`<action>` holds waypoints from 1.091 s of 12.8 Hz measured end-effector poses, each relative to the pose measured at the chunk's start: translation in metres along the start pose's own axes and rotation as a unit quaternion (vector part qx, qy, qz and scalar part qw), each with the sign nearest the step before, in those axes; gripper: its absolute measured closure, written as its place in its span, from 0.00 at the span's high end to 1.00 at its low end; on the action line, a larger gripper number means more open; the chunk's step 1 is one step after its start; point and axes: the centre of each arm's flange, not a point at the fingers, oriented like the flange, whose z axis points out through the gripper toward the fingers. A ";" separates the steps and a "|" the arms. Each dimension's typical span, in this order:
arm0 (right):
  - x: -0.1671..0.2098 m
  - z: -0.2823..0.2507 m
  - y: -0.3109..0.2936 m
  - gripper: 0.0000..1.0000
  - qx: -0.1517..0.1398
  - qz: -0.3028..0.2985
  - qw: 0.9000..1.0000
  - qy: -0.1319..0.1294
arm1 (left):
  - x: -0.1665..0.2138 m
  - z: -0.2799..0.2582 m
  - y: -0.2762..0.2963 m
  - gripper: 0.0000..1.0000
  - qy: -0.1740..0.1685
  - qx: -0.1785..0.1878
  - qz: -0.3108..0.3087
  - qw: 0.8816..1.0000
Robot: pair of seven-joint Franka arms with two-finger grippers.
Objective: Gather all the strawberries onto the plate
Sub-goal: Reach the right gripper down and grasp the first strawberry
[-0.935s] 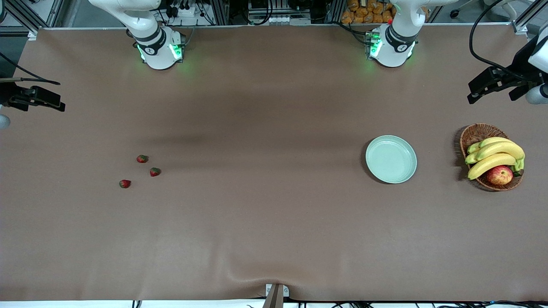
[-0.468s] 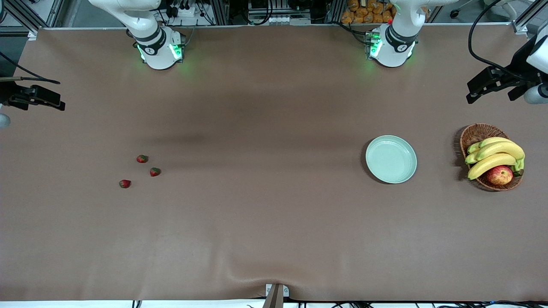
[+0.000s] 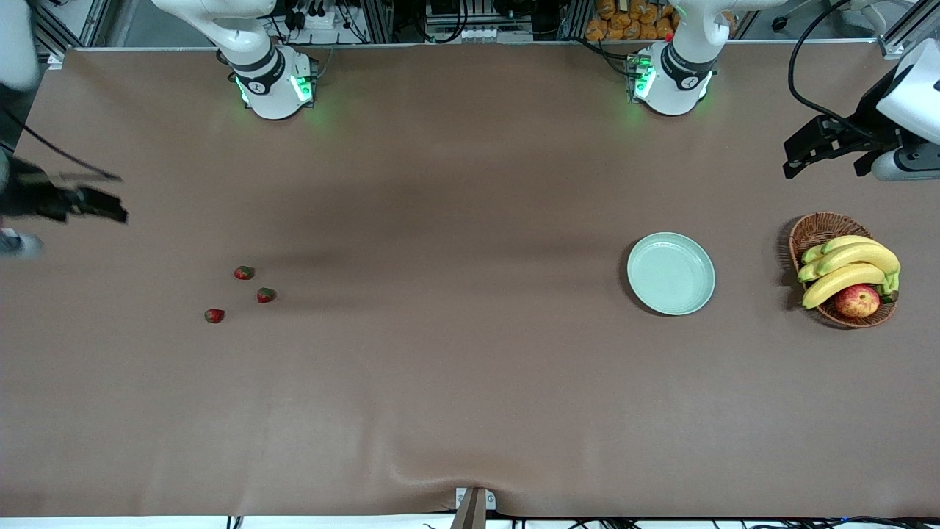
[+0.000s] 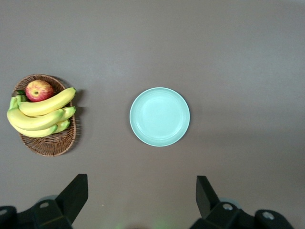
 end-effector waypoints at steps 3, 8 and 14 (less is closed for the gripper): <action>0.051 0.113 -0.018 1.00 0.001 -0.015 1.000 -0.014 | 0.001 0.004 0.000 1.00 -0.004 0.000 0.000 1.000; 0.083 0.231 -0.053 1.00 0.030 -0.019 0.999 -0.019 | 0.002 0.015 -0.001 1.00 -0.015 0.001 -0.001 1.000; 0.079 0.305 -0.073 0.99 0.030 -0.029 0.997 -0.068 | 0.004 0.016 -0.001 1.00 -0.010 0.000 -0.002 1.000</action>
